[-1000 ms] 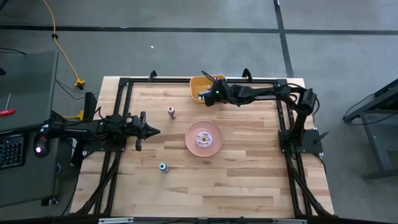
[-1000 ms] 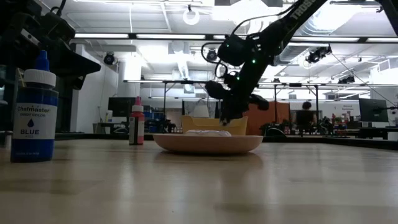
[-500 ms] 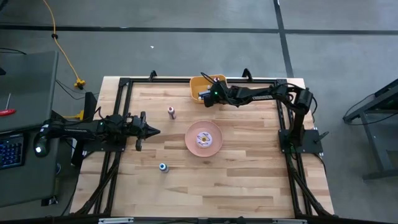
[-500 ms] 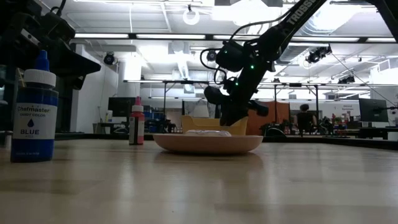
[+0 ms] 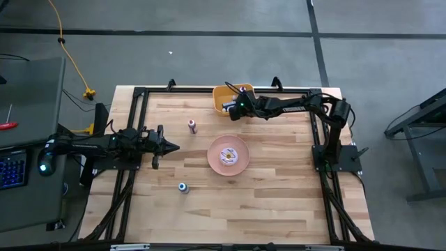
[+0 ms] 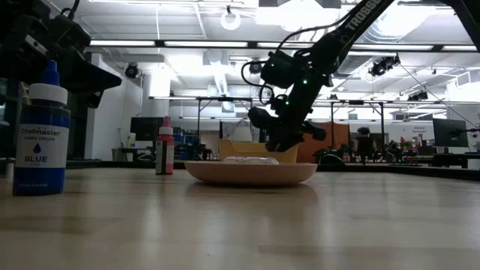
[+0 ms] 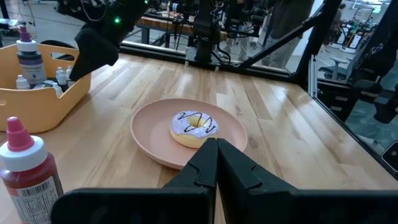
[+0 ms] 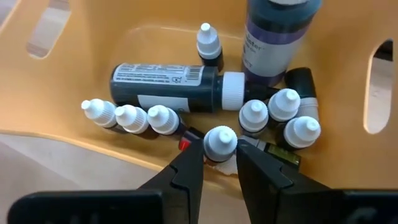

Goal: Pick & Place food coloring
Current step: Put the small black food coloring bottle into the orange bin, then put the large pink food coloring bottle into the orange bin

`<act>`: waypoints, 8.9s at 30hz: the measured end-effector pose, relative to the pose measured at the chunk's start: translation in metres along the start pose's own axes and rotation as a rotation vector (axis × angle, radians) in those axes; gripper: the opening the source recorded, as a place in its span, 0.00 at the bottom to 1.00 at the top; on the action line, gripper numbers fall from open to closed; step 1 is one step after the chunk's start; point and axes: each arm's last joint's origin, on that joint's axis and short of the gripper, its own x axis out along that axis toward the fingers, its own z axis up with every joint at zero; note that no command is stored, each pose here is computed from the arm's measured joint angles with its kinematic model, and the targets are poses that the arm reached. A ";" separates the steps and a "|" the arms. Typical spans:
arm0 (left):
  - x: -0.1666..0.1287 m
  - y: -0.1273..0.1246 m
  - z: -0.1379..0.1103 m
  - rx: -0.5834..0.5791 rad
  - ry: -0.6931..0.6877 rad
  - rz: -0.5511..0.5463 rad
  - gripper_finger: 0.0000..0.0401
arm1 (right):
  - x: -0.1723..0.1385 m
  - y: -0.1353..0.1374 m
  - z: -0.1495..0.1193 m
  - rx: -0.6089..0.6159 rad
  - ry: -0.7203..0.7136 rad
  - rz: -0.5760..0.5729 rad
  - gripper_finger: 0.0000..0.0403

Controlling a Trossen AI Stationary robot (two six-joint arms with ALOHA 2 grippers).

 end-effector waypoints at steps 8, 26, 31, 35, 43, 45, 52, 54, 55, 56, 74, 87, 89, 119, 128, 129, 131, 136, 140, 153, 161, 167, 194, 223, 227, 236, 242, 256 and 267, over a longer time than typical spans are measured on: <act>0.000 0.000 0.000 0.000 0.000 0.000 0.00 | -0.002 0.006 0.007 -0.057 -0.013 0.040 0.24; 0.000 0.000 0.000 0.000 0.001 0.000 0.00 | -0.022 0.022 0.035 -0.181 -0.003 -0.001 0.33; 0.000 0.000 0.000 0.000 0.000 0.000 0.00 | -0.026 0.028 0.038 -0.187 -0.015 0.016 0.34; 0.000 0.000 0.000 0.000 0.000 0.000 0.00 | -0.034 0.038 0.048 -0.245 -0.035 0.072 0.34; 0.000 0.000 0.000 0.000 0.000 0.000 0.00 | -0.076 0.079 0.079 -0.520 -0.069 0.383 0.34; 0.000 0.000 0.000 0.000 0.001 0.000 0.00 | -0.088 0.089 0.084 -0.596 -0.062 0.469 0.34; 0.000 0.000 0.000 0.000 0.000 0.000 0.00 | -0.113 0.114 0.097 -0.789 0.019 0.590 0.34; 0.000 0.000 0.000 0.000 0.000 0.000 0.00 | -0.116 0.122 0.100 -0.833 0.029 0.597 0.34; 0.000 0.000 0.000 0.000 0.000 0.000 0.00 | -0.116 0.126 0.101 -0.852 0.037 0.600 0.34; 0.000 0.000 0.000 0.000 0.000 0.000 0.00 | -0.114 0.129 0.101 -0.870 0.049 0.602 0.34; 0.000 0.000 0.000 0.000 0.000 0.000 0.00 | -0.048 0.170 0.062 -1.036 0.008 0.616 0.56; 0.000 0.000 0.000 0.000 0.000 0.000 0.00 | -0.005 0.166 0.029 -0.786 -0.049 0.612 0.58; 0.000 0.000 0.000 0.000 0.000 0.000 0.00 | -0.001 0.166 0.023 -0.766 -0.054 0.615 0.58; 0.000 0.000 0.000 0.000 0.000 0.000 0.00 | 0.024 0.167 0.003 -0.691 -0.160 0.580 0.58; 0.000 0.000 0.000 0.000 0.000 0.000 0.00 | 0.032 0.172 -0.007 -0.670 -0.159 0.603 0.59; 0.000 0.000 0.000 0.000 0.000 0.000 0.00 | 0.031 0.174 -0.007 -0.669 -0.167 0.608 0.59; 0.000 0.000 0.000 0.000 0.000 0.000 0.00 | 0.029 0.175 -0.007 -0.669 -0.179 0.613 0.59; 0.000 0.000 0.000 0.000 0.000 0.000 0.00 | 0.028 0.177 -0.007 -0.681 -0.205 0.609 0.59; 0.000 0.000 0.000 0.000 0.000 0.000 0.00 | 0.028 0.177 -0.006 -0.693 -0.212 0.607 0.59; 0.000 0.000 0.000 0.000 0.001 0.000 0.00 | 0.035 0.178 -0.009 -0.683 -0.248 0.596 0.59; 0.000 0.000 0.000 0.000 0.000 0.000 0.00 | 0.035 0.178 -0.008 -0.677 -0.264 0.579 0.58; 0.000 0.000 0.000 0.000 0.000 0.000 0.00 | 0.035 0.178 -0.008 -0.679 -0.260 0.585 0.51; 0.000 0.000 0.000 0.000 0.000 0.000 0.00 | 0.034 0.180 -0.009 -0.692 -0.241 0.612 0.29; 0.000 0.000 0.000 0.000 0.000 0.000 0.00 | -0.053 0.207 0.095 -0.619 -0.365 0.508 0.28; 0.000 0.000 0.000 0.000 0.001 0.000 0.00 | -0.050 0.200 0.105 -0.562 -0.355 0.497 0.28; 0.000 0.000 0.000 0.000 0.000 0.000 0.00 | -0.033 0.172 0.117 -0.479 -0.277 0.308 0.28; 0.000 0.000 0.000 0.000 0.000 0.000 0.00 | -0.024 0.155 0.121 -0.441 -0.219 0.186 0.28; 0.000 0.000 0.000 0.000 0.000 0.000 0.00 | -0.018 0.129 0.136 -0.336 -0.225 0.011 0.28; 0.000 0.000 0.000 0.000 0.000 0.000 0.00 | -0.056 0.098 0.134 -0.320 -0.282 -0.012 0.28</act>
